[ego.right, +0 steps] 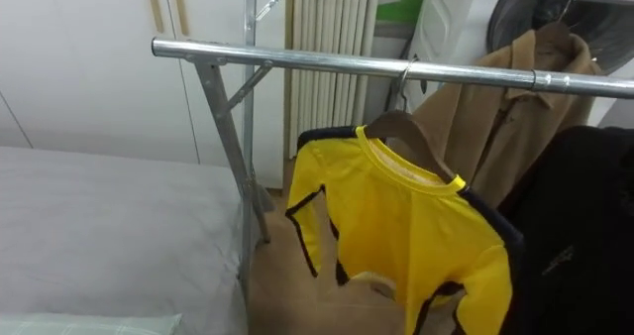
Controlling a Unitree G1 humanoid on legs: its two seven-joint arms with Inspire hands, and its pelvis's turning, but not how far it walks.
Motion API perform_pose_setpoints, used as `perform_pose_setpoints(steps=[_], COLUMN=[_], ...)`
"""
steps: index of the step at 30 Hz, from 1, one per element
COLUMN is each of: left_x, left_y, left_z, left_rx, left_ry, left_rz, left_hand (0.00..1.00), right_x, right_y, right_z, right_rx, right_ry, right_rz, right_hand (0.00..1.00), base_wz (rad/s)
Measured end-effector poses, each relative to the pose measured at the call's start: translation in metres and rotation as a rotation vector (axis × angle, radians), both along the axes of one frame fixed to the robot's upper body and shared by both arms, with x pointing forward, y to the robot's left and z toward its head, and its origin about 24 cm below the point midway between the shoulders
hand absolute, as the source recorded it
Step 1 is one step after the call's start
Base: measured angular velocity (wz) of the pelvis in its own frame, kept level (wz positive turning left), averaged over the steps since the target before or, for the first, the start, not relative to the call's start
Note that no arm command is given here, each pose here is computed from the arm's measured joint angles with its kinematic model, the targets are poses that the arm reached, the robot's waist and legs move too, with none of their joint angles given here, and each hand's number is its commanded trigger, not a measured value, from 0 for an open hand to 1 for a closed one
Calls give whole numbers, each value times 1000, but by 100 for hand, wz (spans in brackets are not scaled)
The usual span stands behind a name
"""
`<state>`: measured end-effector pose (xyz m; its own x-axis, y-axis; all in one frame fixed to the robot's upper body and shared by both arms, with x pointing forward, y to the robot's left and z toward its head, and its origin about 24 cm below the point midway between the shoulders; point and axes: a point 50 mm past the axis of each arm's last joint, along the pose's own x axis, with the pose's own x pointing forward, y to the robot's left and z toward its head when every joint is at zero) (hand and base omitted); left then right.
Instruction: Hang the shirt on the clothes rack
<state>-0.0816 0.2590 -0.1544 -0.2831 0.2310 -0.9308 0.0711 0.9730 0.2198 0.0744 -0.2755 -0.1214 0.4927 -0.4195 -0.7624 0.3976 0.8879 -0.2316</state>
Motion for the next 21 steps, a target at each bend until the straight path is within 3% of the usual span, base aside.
perform_pose_setpoints(steps=[8, 21], left_x=[0, 4], left_y=[-1, -8], left_z=[0, -4], left_rx=[-4, 7], left_ry=[-6, -5], left_rz=[15, 57], left_hand=[0, 0], right_x=[-21, -49], right_y=[20, 34], right_z=[-20, -40], right_rx=[156, 334], right_ry=[96, 140], right_rz=[34, -148], right_hand=[0, 0], base_wz=[0, 0])
